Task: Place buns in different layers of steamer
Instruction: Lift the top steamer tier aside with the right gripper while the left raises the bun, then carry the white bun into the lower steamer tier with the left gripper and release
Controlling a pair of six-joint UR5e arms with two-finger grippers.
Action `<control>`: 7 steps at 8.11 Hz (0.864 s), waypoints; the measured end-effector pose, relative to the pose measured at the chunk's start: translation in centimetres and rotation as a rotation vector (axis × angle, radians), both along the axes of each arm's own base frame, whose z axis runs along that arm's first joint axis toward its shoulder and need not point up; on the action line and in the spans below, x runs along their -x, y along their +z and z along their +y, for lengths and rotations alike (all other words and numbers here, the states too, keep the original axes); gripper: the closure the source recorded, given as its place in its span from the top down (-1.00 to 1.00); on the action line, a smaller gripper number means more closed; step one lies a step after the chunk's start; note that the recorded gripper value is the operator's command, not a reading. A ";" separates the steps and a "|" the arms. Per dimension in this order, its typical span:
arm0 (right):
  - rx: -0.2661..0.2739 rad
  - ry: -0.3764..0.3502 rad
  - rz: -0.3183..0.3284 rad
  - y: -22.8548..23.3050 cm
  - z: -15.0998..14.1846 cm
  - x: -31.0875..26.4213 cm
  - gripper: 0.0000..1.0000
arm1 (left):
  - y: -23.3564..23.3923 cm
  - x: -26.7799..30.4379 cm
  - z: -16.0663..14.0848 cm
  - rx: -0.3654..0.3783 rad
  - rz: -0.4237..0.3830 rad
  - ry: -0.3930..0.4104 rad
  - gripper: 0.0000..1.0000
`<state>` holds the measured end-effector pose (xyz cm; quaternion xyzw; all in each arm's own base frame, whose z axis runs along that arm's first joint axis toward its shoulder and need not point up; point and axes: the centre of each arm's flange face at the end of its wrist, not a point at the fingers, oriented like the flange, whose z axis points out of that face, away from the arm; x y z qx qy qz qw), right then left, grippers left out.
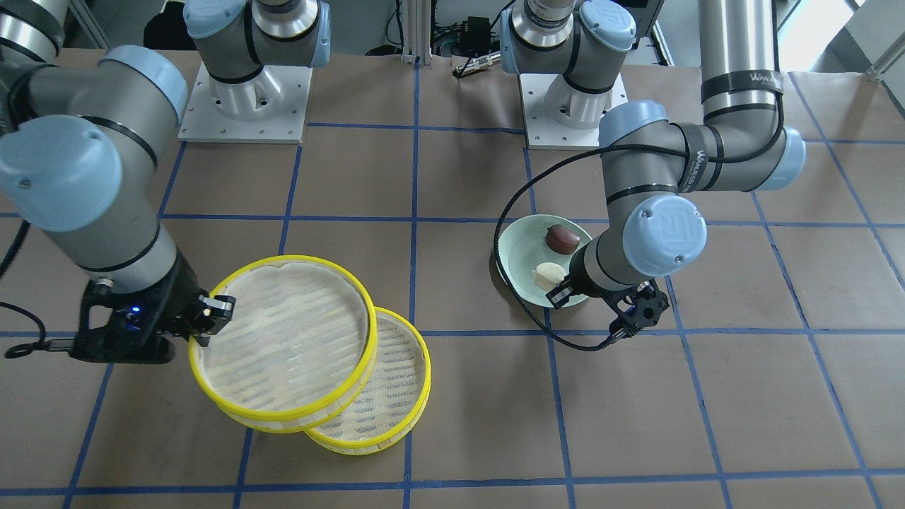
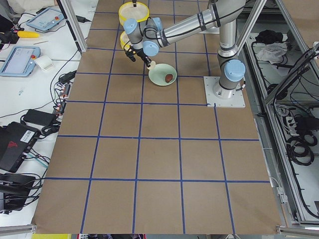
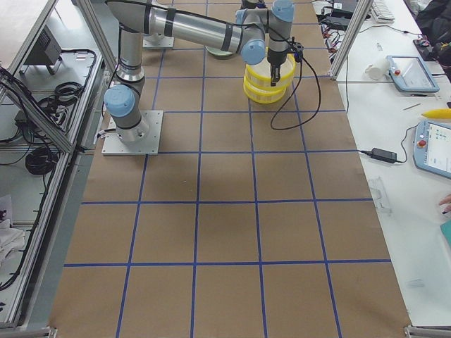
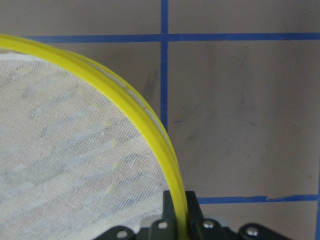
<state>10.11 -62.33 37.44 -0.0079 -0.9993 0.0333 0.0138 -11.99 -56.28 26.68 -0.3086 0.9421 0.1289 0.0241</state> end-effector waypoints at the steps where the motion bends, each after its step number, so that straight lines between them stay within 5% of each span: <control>1: -0.008 -0.015 0.011 0.9 -0.1 4.0 -1.00 | 2.4 0.0 -0.7 0.053 0.004 -0.005 -1.00; 3: -0.022 -0.038 0.023 1.4 0.0 11.1 -1.00 | 6.9 0.7 -3.0 0.190 0.053 -0.013 -1.00; 7: -0.043 0.006 0.027 0.2 0.0 14.3 -1.00 | 8.4 4.2 -6.5 0.446 0.215 -0.134 -1.00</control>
